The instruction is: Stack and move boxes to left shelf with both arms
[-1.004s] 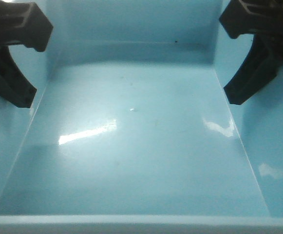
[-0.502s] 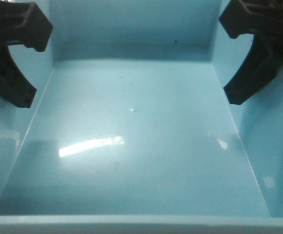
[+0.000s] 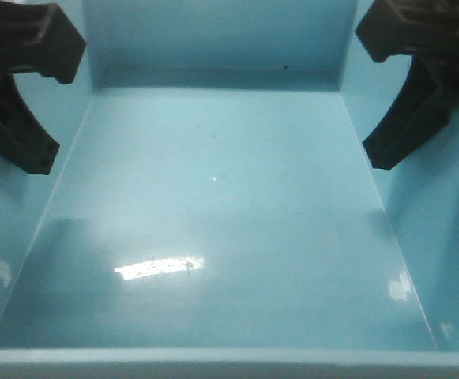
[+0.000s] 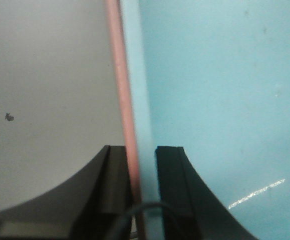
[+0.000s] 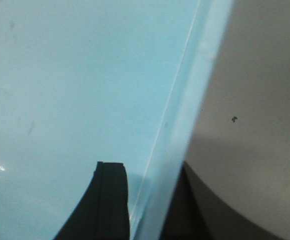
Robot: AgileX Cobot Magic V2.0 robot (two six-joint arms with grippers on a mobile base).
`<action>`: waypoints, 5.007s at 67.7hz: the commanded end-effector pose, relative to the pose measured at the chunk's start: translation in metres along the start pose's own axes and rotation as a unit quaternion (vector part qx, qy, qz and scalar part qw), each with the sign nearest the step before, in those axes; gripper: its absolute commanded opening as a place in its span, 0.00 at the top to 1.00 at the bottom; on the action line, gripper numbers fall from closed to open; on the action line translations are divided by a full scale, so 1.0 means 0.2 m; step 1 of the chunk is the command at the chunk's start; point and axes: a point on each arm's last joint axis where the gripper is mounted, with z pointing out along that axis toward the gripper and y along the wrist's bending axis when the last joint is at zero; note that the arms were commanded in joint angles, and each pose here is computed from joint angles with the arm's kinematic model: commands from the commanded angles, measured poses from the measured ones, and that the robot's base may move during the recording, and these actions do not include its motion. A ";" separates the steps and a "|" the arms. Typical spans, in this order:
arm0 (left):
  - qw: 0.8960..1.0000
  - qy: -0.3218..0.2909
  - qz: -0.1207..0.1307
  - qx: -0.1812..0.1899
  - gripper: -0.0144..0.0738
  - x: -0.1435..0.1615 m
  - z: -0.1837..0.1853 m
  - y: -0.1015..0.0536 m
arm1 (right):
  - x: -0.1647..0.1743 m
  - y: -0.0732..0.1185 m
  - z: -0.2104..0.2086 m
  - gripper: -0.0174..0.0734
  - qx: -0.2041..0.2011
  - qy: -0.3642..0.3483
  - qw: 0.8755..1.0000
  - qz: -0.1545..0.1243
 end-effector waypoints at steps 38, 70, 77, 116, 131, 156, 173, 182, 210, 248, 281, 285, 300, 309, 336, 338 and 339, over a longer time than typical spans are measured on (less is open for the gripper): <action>0.998 -0.053 0.035 0.029 0.84 -0.08 -0.07 -0.02 | -0.09 0.00 -0.07 0.77 -0.004 -0.070 0.997 -0.037; 0.998 -0.053 0.035 0.029 0.84 -0.08 -0.07 -0.02 | -0.09 0.00 -0.07 0.77 -0.004 -0.070 0.997 -0.037; 0.998 -0.053 0.035 0.029 0.84 -0.08 -0.07 -0.02 | -0.09 0.00 -0.07 0.77 -0.004 -0.070 0.997 -0.037; 0.998 -0.054 0.036 0.027 0.84 -0.08 -0.07 -0.02 | -0.09 0.00 -0.07 0.77 -0.004 -0.070 0.997 -0.037; 0.998 -0.054 0.036 0.027 0.84 -0.08 -0.07 -0.02 | -0.09 0.00 -0.07 0.77 -0.004 -0.070 0.997 -0.037; 0.998 -0.054 0.036 0.027 0.84 -0.08 -0.07 -0.02 | -0.09 0.00 -0.07 0.77 -0.004 -0.070 0.997 -0.037; 0.997 -0.054 0.036 0.028 0.84 -0.08 -0.07 -0.02 | -0.09 0.00 -0.07 0.77 -0.004 -0.069 0.997 -0.037; 0.997 -0.054 0.036 0.028 0.84 -0.08 -0.07 -0.02 | -0.09 0.00 -0.07 0.77 -0.004 -0.069 0.997 -0.037; 0.997 -0.054 0.036 0.028 0.84 -0.08 -0.07 -0.02 | -0.09 0.00 -0.07 0.77 -0.004 -0.069 0.997 -0.037; 0.997 -0.054 0.036 0.028 0.84 -0.08 -0.07 -0.02 | -0.09 0.00 -0.07 0.77 -0.004 -0.069 0.997 -0.037; 0.997 -0.054 0.036 0.028 0.84 -0.08 -0.07 -0.02 | -0.09 0.00 -0.07 0.77 -0.004 -0.069 0.997 -0.037; 0.997 -0.054 0.036 0.028 0.84 -0.08 -0.07 -0.02 | -0.09 0.00 -0.07 0.77 -0.004 -0.069 0.997 -0.037; 0.997 -0.054 0.036 0.028 0.84 -0.08 -0.07 -0.02 | -0.09 0.00 -0.07 0.77 -0.004 -0.069 0.997 -0.037; 0.997 -0.054 0.036 0.028 0.84 -0.08 -0.07 -0.02 | -0.09 0.00 -0.07 0.77 -0.004 -0.069 0.997 -0.037; 0.997 -0.054 0.036 0.028 0.84 -0.08 -0.07 -0.02 | -0.09 0.00 -0.07 0.77 -0.004 -0.070 0.997 -0.037; 0.997 -0.054 0.036 0.028 0.84 -0.08 -0.07 -0.02 | -0.09 0.00 -0.07 0.77 -0.004 -0.070 0.997 -0.037; 0.997 -0.054 0.036 0.028 0.84 -0.08 -0.07 -0.02 | -0.09 0.00 -0.07 0.77 -0.004 -0.070 0.997 -0.037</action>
